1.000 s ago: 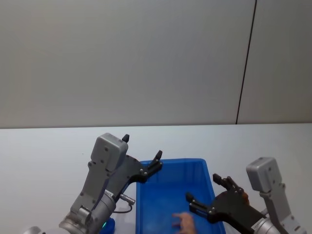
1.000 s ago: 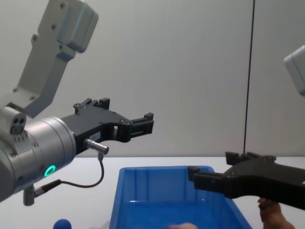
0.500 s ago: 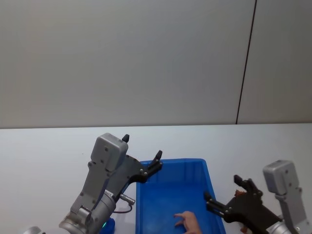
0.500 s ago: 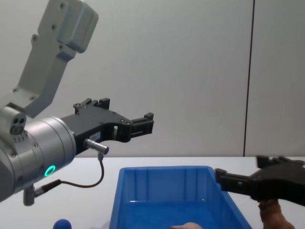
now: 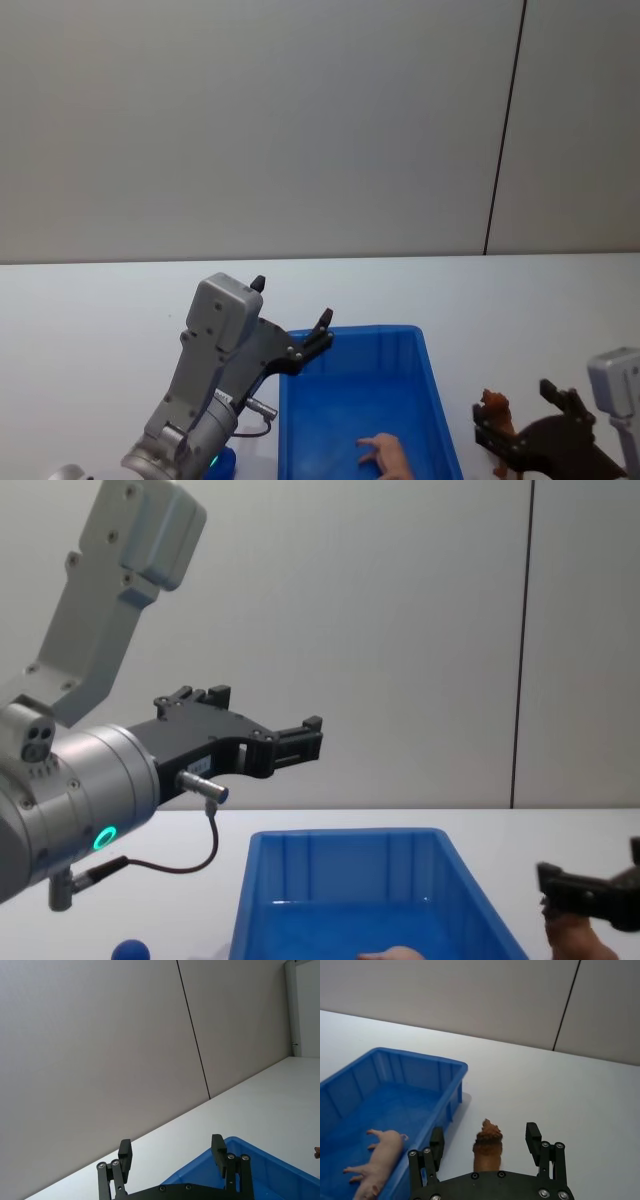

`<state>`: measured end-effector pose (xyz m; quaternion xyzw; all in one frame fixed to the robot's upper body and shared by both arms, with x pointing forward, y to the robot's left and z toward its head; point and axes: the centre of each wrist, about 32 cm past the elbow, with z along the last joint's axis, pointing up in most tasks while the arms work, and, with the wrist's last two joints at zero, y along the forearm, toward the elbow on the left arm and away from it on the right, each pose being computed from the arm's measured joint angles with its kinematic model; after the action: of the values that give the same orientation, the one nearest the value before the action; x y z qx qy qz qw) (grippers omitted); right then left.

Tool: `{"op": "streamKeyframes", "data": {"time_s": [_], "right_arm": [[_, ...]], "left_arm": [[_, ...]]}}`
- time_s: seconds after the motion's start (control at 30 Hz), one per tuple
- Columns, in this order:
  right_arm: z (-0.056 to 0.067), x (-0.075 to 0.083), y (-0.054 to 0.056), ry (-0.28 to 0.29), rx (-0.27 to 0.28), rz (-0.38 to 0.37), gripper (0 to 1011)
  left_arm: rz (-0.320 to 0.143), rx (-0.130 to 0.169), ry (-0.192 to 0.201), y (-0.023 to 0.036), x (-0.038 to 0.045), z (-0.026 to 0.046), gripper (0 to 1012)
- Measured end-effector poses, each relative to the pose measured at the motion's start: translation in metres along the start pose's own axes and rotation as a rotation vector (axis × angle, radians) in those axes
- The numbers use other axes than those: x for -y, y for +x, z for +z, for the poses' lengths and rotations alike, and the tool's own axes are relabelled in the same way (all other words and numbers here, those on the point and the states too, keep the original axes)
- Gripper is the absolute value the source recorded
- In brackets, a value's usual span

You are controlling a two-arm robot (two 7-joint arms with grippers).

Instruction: Pick up the two dolls from the table and place them into the box.

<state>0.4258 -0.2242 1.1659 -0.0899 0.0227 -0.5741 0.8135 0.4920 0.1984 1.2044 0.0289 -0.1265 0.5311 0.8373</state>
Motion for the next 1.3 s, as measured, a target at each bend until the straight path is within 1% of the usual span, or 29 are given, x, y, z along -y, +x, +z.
{"op": "streamKeyframes", "data": {"time_s": [0.2, 0.37, 0.67, 0.7, 0.73, 0.9, 0.97, 1.13, 1.2, 1.27, 1.3], "right_arm": [[-0.006, 0.004, 0.002, -0.032, -0.007, -0.028, 1001], [-0.013, 0.004, 0.003, -0.055, -0.014, -0.033, 1001], [-0.027, -0.002, 0.0, -0.099, -0.033, -0.017, 1001], [-0.029, -0.003, 0.0, -0.105, -0.035, -0.013, 986], [-0.029, -0.003, 0.0, -0.105, -0.035, -0.013, 986], [-0.037, -0.009, -0.002, -0.127, -0.045, -0.006, 878], [-0.04, -0.011, -0.002, -0.136, -0.048, -0.006, 806], [-0.044, -0.014, -0.004, -0.148, -0.051, -0.007, 678], [-0.045, -0.016, -0.004, -0.153, -0.05, -0.009, 596], [-0.046, -0.016, -0.005, -0.155, -0.049, -0.011, 560], [-0.047, -0.016, -0.005, -0.156, -0.048, -0.013, 503]], "left_arm": [[0.0, 0.0, 0.0, 0.0, 0.0, 0.0, 1001], [0.0, 0.0, 0.0, 0.0, 0.0, 0.0, 1001], [0.0, 0.0, 0.0, 0.0, 0.0, 0.0, 1001], [0.0, 0.0, 0.0, 0.0, 0.0, 0.0, 1001], [0.0, 0.0, 0.0, 0.0, 0.0, 0.0, 1001], [0.0, 0.0, 0.0, 0.0, 0.0, 0.0, 1001], [0.0, 0.0, 0.0, 0.0, 0.0, 0.0, 1001], [0.0, 0.0, 0.0, 0.0, 0.0, 0.0, 1001], [0.0, 0.0, 0.0, 0.0, 0.0, 0.0, 1001], [0.0, 0.0, 0.0, 0.0, 0.0, 0.0, 1001], [0.0, 0.0, 0.0, 0.0, 0.0, 0.0, 1001]]}}
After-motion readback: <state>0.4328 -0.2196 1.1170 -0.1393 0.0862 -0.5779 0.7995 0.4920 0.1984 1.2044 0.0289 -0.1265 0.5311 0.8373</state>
